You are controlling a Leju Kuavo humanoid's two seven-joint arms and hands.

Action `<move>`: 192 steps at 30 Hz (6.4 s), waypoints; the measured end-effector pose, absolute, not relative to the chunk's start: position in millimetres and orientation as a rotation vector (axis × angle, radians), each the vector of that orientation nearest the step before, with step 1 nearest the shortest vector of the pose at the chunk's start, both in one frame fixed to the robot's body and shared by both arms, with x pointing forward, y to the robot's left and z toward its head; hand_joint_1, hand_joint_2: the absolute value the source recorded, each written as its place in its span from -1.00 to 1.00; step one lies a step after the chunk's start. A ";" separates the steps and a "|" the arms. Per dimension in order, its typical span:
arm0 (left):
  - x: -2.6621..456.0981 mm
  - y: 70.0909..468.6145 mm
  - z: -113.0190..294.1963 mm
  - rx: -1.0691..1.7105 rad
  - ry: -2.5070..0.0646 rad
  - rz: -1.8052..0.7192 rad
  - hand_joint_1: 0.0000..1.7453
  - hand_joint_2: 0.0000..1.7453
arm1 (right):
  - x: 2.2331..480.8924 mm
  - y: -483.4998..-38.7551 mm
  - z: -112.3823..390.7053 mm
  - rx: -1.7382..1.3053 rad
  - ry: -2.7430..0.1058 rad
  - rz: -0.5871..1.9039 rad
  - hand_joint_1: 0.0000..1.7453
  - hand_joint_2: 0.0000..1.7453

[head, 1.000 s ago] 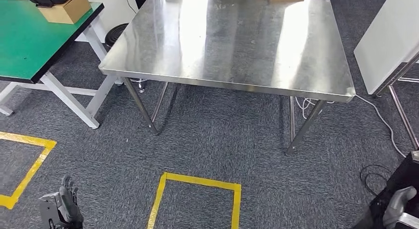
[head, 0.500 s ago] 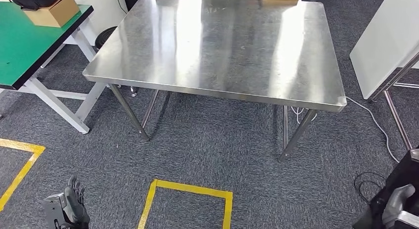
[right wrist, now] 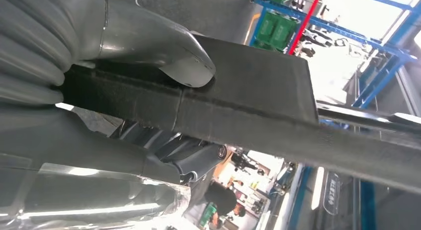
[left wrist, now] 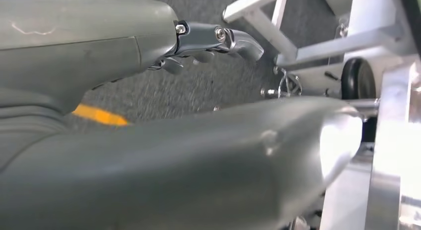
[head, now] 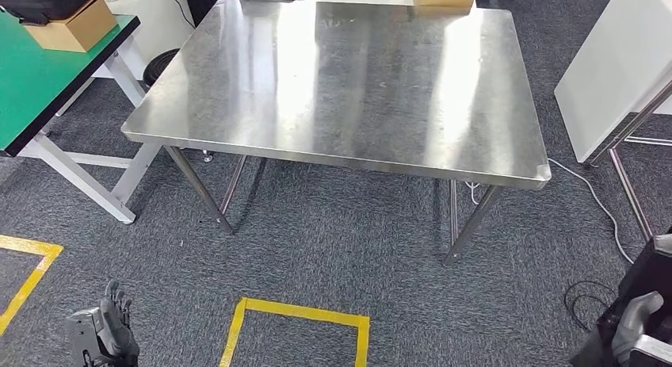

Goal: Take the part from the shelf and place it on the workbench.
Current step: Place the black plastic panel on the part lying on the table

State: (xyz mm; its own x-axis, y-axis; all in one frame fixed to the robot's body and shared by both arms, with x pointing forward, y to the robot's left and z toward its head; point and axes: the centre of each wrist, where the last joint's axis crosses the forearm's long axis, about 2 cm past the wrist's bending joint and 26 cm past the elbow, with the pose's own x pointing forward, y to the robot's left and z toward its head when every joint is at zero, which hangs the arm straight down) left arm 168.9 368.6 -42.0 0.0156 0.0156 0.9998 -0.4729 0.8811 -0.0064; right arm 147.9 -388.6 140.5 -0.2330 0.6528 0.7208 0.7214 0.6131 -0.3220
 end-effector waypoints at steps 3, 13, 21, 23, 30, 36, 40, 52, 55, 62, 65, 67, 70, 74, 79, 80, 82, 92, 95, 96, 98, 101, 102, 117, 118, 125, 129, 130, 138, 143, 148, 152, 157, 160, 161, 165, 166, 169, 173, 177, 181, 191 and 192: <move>168.7 365.0 -43.2 0.358 -1.513 0.405 -1.00 -1.00 | 146.3 -389.6 142.5 -1.109 -1.949 -0.075 1.00 1.00; 164.0 349.1 -48.7 0.330 -1.484 0.414 -1.00 -1.00 | 127.7 -394.7 148.2 -1.139 -1.930 -0.034 1.00 1.00; 161.7 352.7 -49.2 0.323 -1.485 0.405 -1.00 -1.00 | 118.2 -417.1 152.5 -1.214 -1.806 0.006 1.00 1.00; 158.7 353.4 -50.2 0.318 -1.480 0.403 -1.00 -1.00 | 115.1 -432.3 155.9 -1.255 -1.740 0.058 1.00 1.00; 156.6 363.2 -49.2 0.331 -1.486 0.387 -1.00 -1.00 | 105.1 -470.6 168.9 -1.374 -1.639 0.099 1.00 1.00; 156.2 362.2 -49.7 0.320 -1.485 0.384 -1.00 -1.00 | 100.6 -492.4 178.8 -1.375 -1.569 0.176 1.00 1.00; 154.5 361.4 -51.7 0.304 -1.476 0.381 -1.00 -1.00 | 92.8 -529.6 208.9 -1.384 -1.527 0.313 1.00 1.00; 167.8 362.0 -48.2 0.310 -1.490 0.386 -1.00 -1.00 | 213.3 -501.5 265.2 -1.594 -1.569 0.612 1.00 1.00; 171.0 360.2 -47.9 0.308 -1.490 0.389 -1.00 -1.00 | 251.9 -482.1 266.6 -1.540 -1.615 0.688 1.00 1.00; 173.4 362.4 -47.1 0.314 -1.493 0.389 -1.00 -1.00 | 281.0 -466.2 267.4 -1.484 -1.657 0.781 1.00 1.00; 173.8 359.4 -47.9 0.308 -1.489 0.394 -1.00 -1.00 | 285.9 -466.7 268.6 -1.483 -1.657 0.790 1.00 1.00; 172.8 357.7 -49.0 0.304 -1.483 0.398 -1.00 -1.00 | 288.2 -465.2 265.1 -1.472 -1.645 0.800 1.00 1.00; 171.7 356.0 -50.3 0.300 -1.475 0.401 -1.00 -1.00 | 298.2 -459.3 263.2 -1.473 -1.615 0.817 1.00 1.00; 172.2 357.4 -50.9 0.306 -1.469 0.398 -1.00 -1.00 | 311.3 -447.6 257.3 -1.456 -1.591 0.852 1.00 1.00; 175.8 361.4 -50.7 0.313 -1.465 0.393 -1.00 -1.00 | 319.1 -437.9 248.4 -1.428 -1.574 0.873 1.00 1.00; 177.2 361.4 -50.6 0.313 -1.464 0.394 -1.00 -1.00 | 321.3 -436.1 247.0 -1.425 -1.571 0.876 1.00 1.00; 178.5 360.1 -51.4 0.310 -1.458 0.397 -1.00 -1.00 | 325.6 -432.4 242.9 -1.416 -1.566 0.883 1.00 1.00; 187.6 372.5 -46.7 0.333 -1.476 0.394 -1.00 -1.00 | 333.3 -423.5 224.5 -1.379 -1.554 0.877 1.00 1.00; 190.1 370.0 -46.5 0.328 -1.476 0.400 -1.00 -1.00 | 333.4 -425.3 223.4 -1.383 -1.555 0.870 1.00 1.00; 190.3 369.2 -46.8 0.325 -1.474 0.401 -1.00 -1.00 | 332.9 -425.6 221.9 -1.381 -1.554 0.870 1.00 1.00; 189.1 367.3 -48.3 0.321 -1.465 0.404 -1.00 -1.00 | 329.1 -425.9 214.8 -1.367 -1.542 0.876 1.00 1.00; 187.4 366.3 -50.0 0.319 -1.454 0.416 -1.00 -1.00 | 324.4 -424.8 206.5 -1.359 -1.527 0.884 1.00 1.00; 187.3 366.9 -50.1 0.320 -1.454 0.423 -1.00 -1.00 | 324.3 -423.1 205.4 -1.365 -1.525 0.887 1.00 1.00; 187.7 383.7 -48.8 0.355 -1.452 0.477 -1.00 -1.00 | 367.0 -371.3 222.1 -1.366 -1.555 0.876 1.00 1.00; 189.0 386.7 -47.7 0.360 -1.456 0.477 -1.00 -1.00 | 369.3 -369.2 223.9 -1.363 -1.559 0.874 1.00 1.00; 183.9 392.7 -49.1 0.387 -1.442 0.491 -1.00 -1.00 | 375.9 -359.3 218.5 -1.339 -1.539 0.891 1.00 1.00; 171.9 389.8 -55.2 0.385 -1.409 0.505 -1.00 -1.00 | 379.7 -351.4 209.9 -1.320 -1.505 0.919 1.00 1.00; 169.1 389.6 -56.5 0.385 -1.403 0.508 -1.00 -1.00 | 381.3 -349.2 209.5 -1.317 -1.497 0.927 1.00 1.00; 157.6 398.5 -58.6 0.405 -1.389 0.510 -1.00 -1.00 | 388.0 -342.4 203.3 -1.292 -1.445 0.972 1.00 1.00; 154.9 398.1 -59.6 0.404 -1.385 0.507 -1.00 -1.00 | 389.1 -342.3 201.7 -1.289 -1.436 0.979 1.00 1.00; 154.7 402.2 -58.3 0.402 -1.394 0.486 -1.00 -1.00 | 390.3 -348.5 196.8 -1.282 -1.398 1.001 1.00 1.00; 157.9 411.0 -54.4 0.421 -1.411 0.465 -1.00 -1.00 | 387.3 -363.0 187.3 -1.278 -1.351 1.026 1.00 1.00; 163.1 398.3 -56.2 0.396 -1.403 0.464 -1.00 -1.00 | 379.3 -382.6 177.5 -1.300 -1.290 1.065 1.00 1.00; 162.8 388.7 -59.2 0.376 -1.389 0.464 -1.00 -1.00 | 374.6 -389.3 168.8 -1.312 -1.238 1.117 1.00 1.00; 163.2 387.0 -59.6 0.372 -1.386 0.463 -1.00 -1.00 | 374.0 -391.4 166.7 -1.322 -1.219 1.137 1.00 1.00; 168.4 387.1 -58.1 0.369 -1.392 0.456 -1.00 -1.00 | 376.3 -396.9 160.7 -1.357 -1.142 1.216 1.00 1.00; 169.5 386.7 -57.8 0.368 -1.394 0.456 -1.00 -1.00 | 376.6 -397.2 158.2 -1.360 -1.125 1.235 1.00 1.00; 172.2 387.0 -56.8 0.370 -1.398 0.455 -1.00 -1.00 | 378.7 -396.1 150.6 -1.365 -1.078 1.295 1.00 1.00; 175.4 384.4 -56.6 0.364 -1.398 0.456 -1.00 -1.00 | 381.5 -393.6 143.1 -1.363 -1.042 1.348 1.00 1.00; 177.8 384.3 -55.9 0.363 -1.401 0.461 -1.00 -1.00 | 389.3 -386.4 140.1 -1.361 -1.036 1.404 1.00 1.00; 192.1 389.5 -48.7 0.357 -1.438 0.471 -1.00 -1.00 | 406.5 -361.4 142.3 -1.350 -1.037 1.458 1.00 1.00; 207.3 378.6 -45.0 0.326 -1.451 0.488 -1.00 -1.00 | 435.7 -299.7 155.6 -1.403 -0.978 1.614 1.00 1.00; 207.0 378.2 -45.3 0.326 -1.449 0.490 -1.00 -1.00 | 439.8 -292.3 160.6 -1.422 -0.972 1.641 1.00 1.00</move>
